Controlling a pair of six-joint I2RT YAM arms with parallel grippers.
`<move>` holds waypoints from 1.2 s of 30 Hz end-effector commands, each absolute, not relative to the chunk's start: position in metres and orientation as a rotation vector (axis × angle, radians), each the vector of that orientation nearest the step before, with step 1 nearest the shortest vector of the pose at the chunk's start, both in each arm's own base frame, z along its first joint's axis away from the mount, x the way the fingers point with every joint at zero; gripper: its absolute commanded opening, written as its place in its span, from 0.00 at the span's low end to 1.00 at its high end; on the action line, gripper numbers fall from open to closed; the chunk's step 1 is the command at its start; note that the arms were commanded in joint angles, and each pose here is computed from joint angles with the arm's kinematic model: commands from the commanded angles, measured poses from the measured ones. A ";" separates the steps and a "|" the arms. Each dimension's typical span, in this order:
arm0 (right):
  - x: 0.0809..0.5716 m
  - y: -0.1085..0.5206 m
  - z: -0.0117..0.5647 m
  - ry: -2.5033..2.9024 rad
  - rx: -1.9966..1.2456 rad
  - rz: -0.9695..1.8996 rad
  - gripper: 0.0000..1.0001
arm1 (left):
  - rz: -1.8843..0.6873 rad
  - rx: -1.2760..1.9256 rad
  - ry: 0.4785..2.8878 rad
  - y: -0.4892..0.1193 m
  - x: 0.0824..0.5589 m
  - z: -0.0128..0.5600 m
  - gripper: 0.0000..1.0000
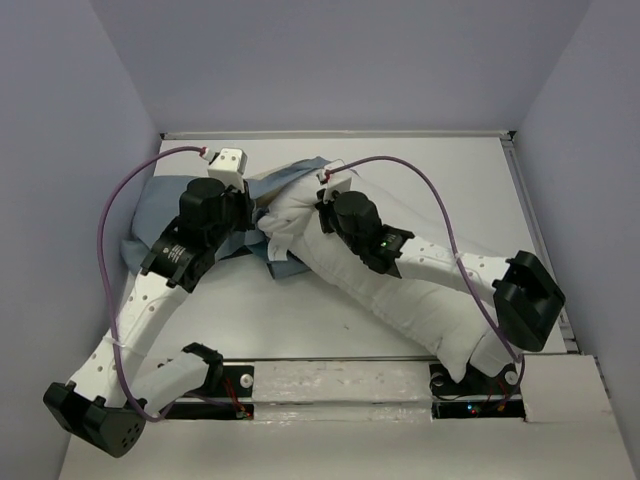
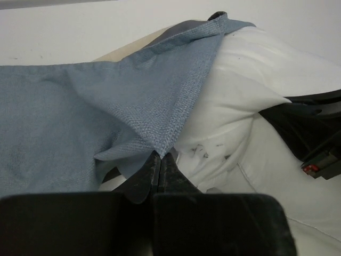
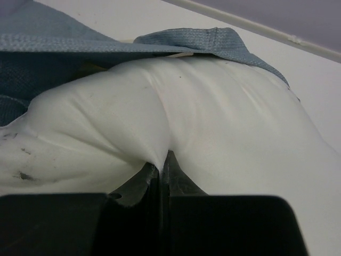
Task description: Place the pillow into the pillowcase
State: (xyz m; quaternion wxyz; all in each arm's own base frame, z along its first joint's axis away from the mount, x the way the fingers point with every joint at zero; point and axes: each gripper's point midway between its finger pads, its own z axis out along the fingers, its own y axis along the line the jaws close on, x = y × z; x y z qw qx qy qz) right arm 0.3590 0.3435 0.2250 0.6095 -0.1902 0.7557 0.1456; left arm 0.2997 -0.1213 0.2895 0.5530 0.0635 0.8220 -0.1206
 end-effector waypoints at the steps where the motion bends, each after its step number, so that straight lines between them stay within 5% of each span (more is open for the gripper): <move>1: 0.408 0.285 0.268 1.679 -0.073 0.138 0.00 | -0.132 0.061 1.882 -0.091 0.302 0.322 0.00; 6: 0.419 0.271 0.269 1.682 0.003 0.094 0.00 | -0.176 0.063 1.842 -0.100 0.311 0.342 0.00; 12: 0.431 0.284 0.247 1.724 0.060 0.061 0.00 | -0.552 0.296 1.817 -0.200 0.311 0.374 0.00; 17: 0.434 0.301 0.251 1.735 0.074 0.159 0.00 | -0.608 0.357 1.802 -0.224 0.311 0.392 0.00; 27: 0.318 0.386 0.229 1.713 -0.177 0.658 0.00 | -0.688 0.262 1.699 -0.261 0.372 0.414 0.04; 29: 0.313 0.377 0.227 1.716 -0.148 0.669 0.00 | -0.750 0.303 1.730 -0.277 0.372 0.404 0.11; 31: 0.320 0.364 0.228 1.713 -0.113 0.582 0.00 | -0.841 0.371 1.748 -0.302 0.356 0.396 0.30; 32: 0.333 0.353 0.228 1.723 -0.077 0.558 0.00 | -0.824 0.384 1.771 -0.307 0.350 0.384 0.49; 36: 0.346 0.326 0.223 1.756 0.000 0.575 0.00 | -0.759 0.359 1.796 -0.293 0.323 0.359 0.72</move>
